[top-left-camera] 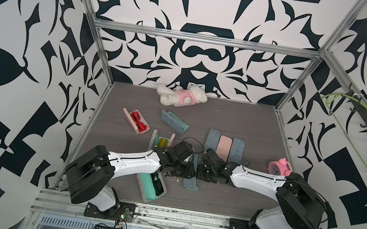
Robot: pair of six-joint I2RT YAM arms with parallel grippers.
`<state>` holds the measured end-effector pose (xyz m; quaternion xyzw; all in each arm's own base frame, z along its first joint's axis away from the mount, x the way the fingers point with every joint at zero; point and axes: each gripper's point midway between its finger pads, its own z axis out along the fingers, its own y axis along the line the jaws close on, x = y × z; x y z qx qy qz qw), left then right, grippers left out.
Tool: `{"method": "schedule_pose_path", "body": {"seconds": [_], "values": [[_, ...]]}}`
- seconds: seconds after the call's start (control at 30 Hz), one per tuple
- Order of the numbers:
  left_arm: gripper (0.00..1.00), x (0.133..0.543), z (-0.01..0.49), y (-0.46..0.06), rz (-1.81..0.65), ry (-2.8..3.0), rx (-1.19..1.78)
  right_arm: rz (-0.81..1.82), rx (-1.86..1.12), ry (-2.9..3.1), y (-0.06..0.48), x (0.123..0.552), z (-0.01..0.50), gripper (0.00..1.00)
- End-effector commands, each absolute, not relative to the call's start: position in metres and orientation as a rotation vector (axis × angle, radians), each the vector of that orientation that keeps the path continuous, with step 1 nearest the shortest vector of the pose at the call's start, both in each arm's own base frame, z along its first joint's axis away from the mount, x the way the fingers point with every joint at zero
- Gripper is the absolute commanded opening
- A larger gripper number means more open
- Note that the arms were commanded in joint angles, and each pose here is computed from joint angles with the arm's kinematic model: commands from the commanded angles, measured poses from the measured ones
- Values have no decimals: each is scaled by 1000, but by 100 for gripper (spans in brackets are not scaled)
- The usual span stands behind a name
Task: Close the glasses case
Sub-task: Close the glasses case at the center of the board.
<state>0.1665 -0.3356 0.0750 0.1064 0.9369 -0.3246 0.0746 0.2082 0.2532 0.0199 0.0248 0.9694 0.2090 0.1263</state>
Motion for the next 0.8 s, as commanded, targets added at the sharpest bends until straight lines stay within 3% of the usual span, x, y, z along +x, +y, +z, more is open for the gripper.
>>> {"method": "schedule_pose_path", "body": {"seconds": [0.0, 0.77], "values": [[28, 157, 53, -326, -887, 2902, 313, 628, 68, 2821, 252, 206, 23, 10], [28, 158, 45, -328, -886, 2915, 301, 685, 80, 2821, 248, 206, 24, 11]]}}
